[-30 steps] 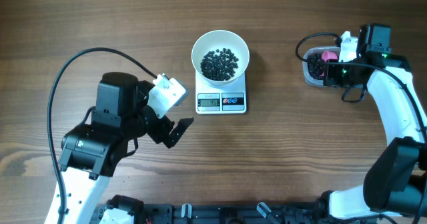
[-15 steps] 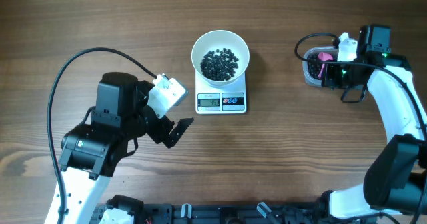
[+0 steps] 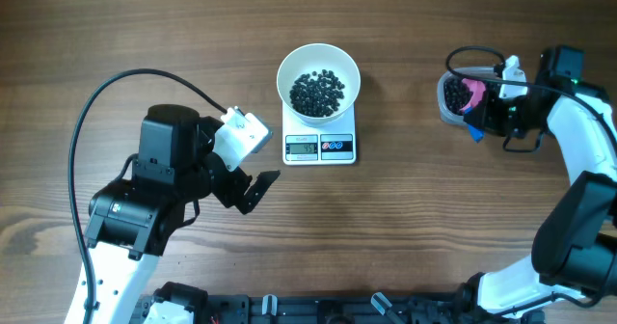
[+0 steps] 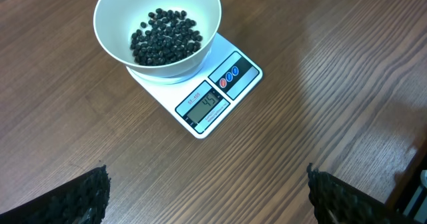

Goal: Scoop item into bowl and weigh 150g on scale
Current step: 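Dip the scoop into the beans again and lift it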

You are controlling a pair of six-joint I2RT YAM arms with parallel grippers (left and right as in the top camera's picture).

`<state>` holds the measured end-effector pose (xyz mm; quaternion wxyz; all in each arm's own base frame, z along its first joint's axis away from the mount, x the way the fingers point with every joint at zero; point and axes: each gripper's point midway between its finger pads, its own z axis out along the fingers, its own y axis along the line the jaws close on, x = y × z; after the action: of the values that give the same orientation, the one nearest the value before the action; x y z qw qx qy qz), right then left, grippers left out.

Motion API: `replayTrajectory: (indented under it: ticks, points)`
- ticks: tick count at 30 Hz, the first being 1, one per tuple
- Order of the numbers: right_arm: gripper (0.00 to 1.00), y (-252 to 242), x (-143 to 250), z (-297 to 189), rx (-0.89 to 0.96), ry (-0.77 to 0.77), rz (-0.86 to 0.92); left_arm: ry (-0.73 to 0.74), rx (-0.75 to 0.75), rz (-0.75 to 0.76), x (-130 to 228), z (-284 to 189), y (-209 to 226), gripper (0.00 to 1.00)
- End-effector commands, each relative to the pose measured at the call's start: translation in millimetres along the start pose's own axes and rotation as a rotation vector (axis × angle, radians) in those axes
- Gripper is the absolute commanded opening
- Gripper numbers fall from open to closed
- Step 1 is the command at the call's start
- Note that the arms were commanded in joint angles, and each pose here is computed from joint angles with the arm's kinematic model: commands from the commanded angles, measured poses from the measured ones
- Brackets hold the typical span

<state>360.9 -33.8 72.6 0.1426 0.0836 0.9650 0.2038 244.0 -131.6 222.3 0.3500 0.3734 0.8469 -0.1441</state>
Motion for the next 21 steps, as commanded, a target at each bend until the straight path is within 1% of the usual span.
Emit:
replayTrajectory:
  ticks: [1, 5, 9, 11, 21]
  points:
    - [0.04, -4, 8, 5, -0.097, 0.024, 0.056, -0.022, -0.006, -0.003, -8, -5, 2, 1.00]
    - [0.04, -5, 5, -7, -0.195, -0.011, 0.092, -0.023, -0.006, -0.003, -8, -5, 2, 1.00]
    - [0.04, -16, 9, -15, -0.209, -0.017, 0.119, -0.022, -0.006, -0.003, -8, -5, 2, 1.00]
    - [0.04, -13, 8, -19, -0.254, -0.033, 0.117, -0.022, -0.006, -0.003, -8, -5, 2, 1.00]
    - [0.04, -6, 3, -31, -0.362, -0.076, 0.133, -0.022, -0.006, -0.003, -8, -5, 2, 1.00]
